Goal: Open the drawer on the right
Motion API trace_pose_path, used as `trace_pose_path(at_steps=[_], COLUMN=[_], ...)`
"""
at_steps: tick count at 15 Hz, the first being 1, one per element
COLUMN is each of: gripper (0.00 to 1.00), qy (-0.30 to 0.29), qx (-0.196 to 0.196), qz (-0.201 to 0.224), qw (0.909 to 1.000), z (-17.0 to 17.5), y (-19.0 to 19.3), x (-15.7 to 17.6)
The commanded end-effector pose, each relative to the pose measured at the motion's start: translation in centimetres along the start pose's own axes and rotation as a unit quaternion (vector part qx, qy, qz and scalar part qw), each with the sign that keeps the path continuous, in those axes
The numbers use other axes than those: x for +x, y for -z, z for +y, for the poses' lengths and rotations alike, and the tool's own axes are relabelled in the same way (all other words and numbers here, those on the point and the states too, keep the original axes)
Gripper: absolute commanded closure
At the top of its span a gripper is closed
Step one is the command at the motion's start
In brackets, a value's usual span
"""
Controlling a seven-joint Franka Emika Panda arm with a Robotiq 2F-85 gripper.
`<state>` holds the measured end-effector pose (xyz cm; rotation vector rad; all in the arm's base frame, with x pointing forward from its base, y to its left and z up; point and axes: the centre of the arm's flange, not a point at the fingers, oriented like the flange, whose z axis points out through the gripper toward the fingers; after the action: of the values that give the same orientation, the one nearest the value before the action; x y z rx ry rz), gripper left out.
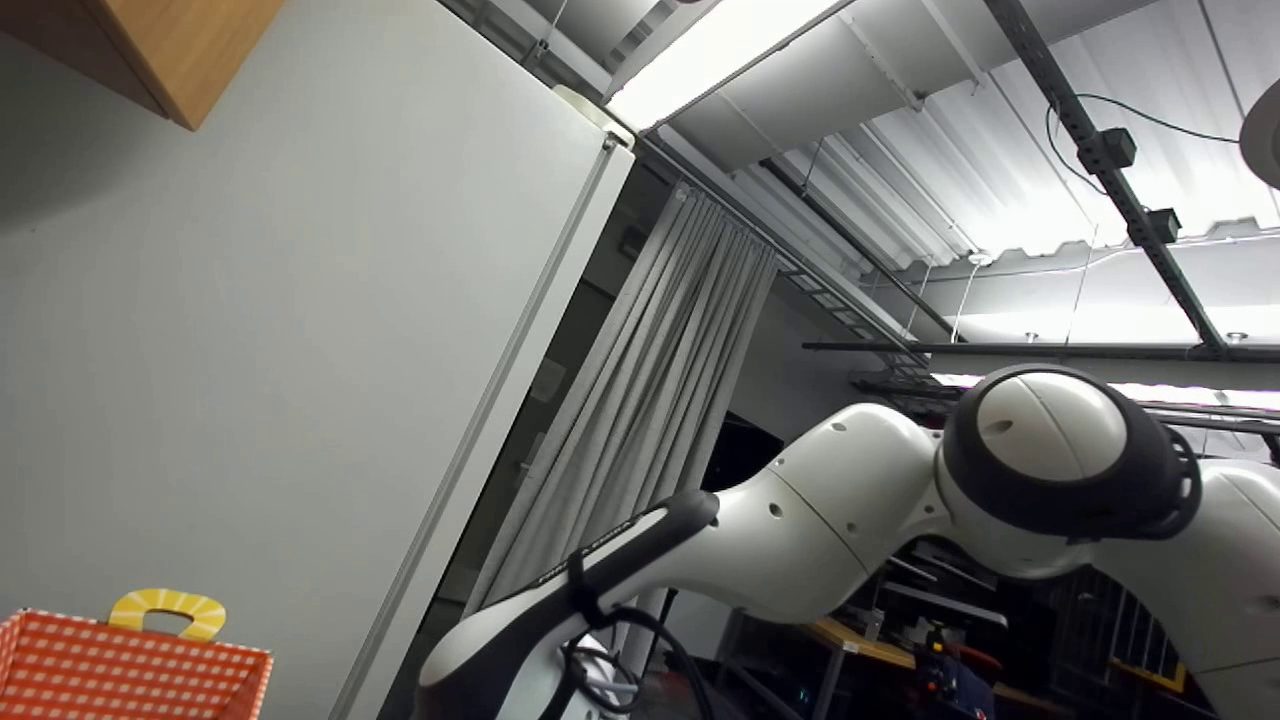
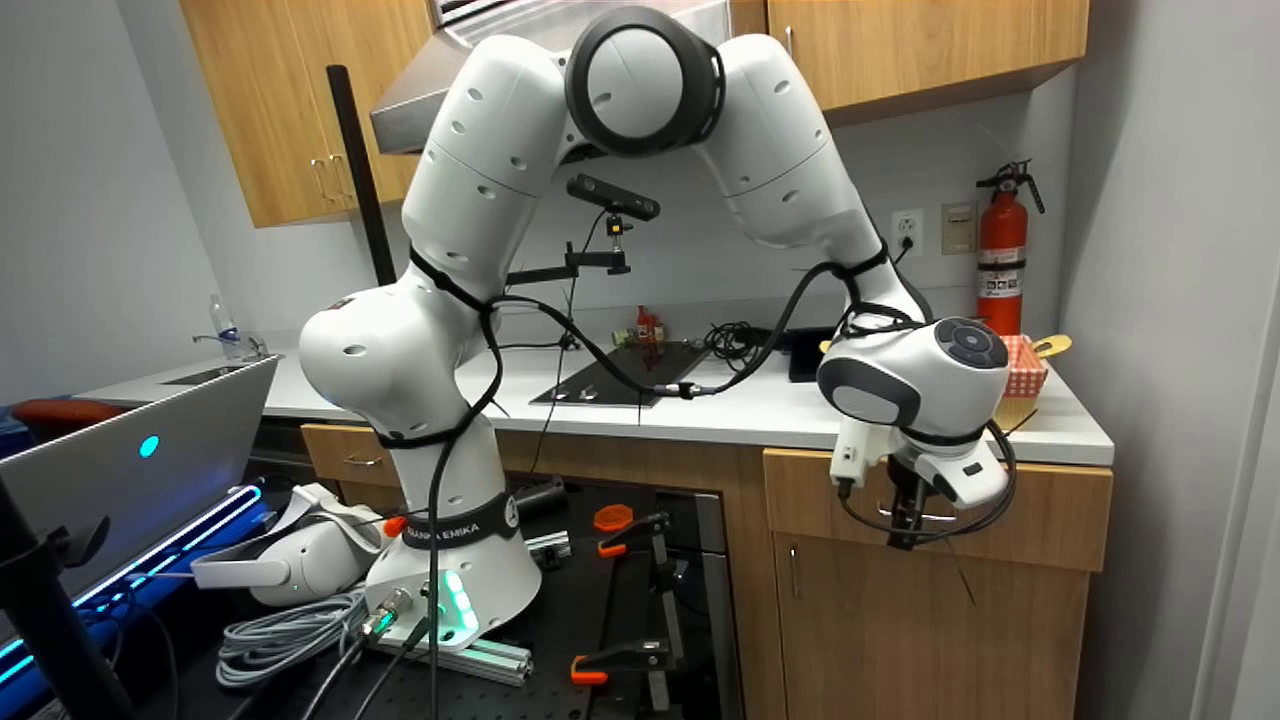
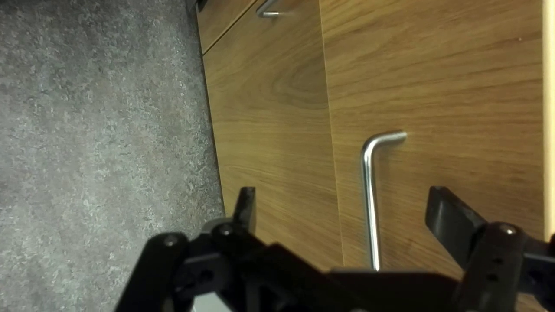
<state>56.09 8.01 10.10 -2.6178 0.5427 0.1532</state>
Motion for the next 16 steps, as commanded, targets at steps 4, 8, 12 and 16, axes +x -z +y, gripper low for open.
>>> trace_pose_path(at_steps=[4,8,12,16], gripper=[0.0,0.0,0.0,0.0], qy=[0.021,0.022,0.021,0.018], qx=[0.003,0.002,-0.001,-0.014], qz=[0.018,0.021,0.024,0.026], qw=[0.9996,0.9995,0.9995,0.9994], z=[-0.1,0.1,0.4,1.8], y=[-2.1,-2.7,-2.9,-2.7], x=[2.0,2.4,2.8,3.2])
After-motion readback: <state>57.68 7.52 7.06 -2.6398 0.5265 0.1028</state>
